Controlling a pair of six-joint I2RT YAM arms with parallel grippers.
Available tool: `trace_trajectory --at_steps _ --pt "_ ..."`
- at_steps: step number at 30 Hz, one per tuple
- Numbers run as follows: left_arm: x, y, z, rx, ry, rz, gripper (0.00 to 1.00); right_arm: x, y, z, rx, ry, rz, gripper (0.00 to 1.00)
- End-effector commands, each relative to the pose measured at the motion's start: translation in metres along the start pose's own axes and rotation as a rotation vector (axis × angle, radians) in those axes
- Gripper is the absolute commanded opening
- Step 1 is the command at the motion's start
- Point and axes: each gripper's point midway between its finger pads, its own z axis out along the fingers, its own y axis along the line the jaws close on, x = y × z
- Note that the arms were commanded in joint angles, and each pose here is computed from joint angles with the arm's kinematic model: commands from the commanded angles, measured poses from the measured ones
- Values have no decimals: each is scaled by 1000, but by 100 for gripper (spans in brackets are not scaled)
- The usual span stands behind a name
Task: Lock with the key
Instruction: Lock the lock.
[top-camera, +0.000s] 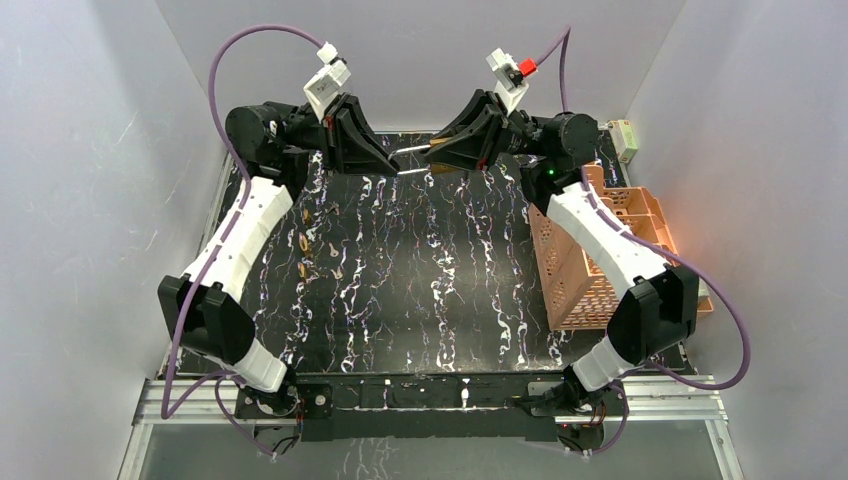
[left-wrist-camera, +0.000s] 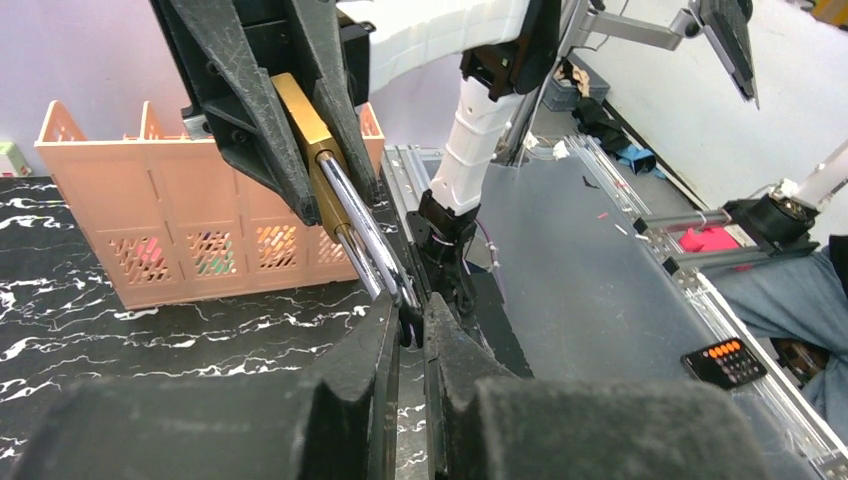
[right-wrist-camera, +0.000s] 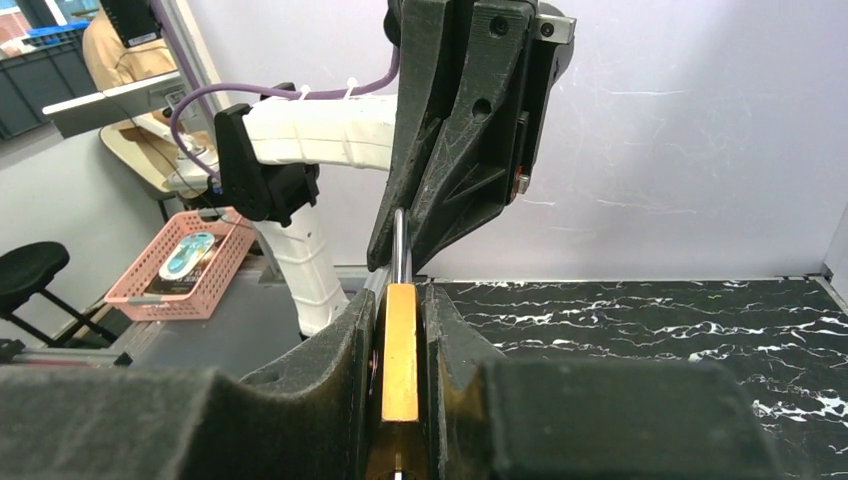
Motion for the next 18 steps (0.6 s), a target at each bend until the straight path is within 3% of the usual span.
trace_trajectory --at_steps 1,7,12,15,18 --pt "-28 62 45 -139 -341 -66 0 14 31 82 -83 -145 48 0" --pt "-19 68 40 -203 -339 -65 0 17 32 88 -81 -144 48 0" --pt "-26 101 14 -530 -313 -67 0 11 28 67 103 -127 -43 0" --pt "-40 114 -6 -695 -367 -42 0 13 26 54 195 -129 -72 0" --pt "-48 118 -13 -748 -412 -47 0 20 25 47 230 -129 -68 0"
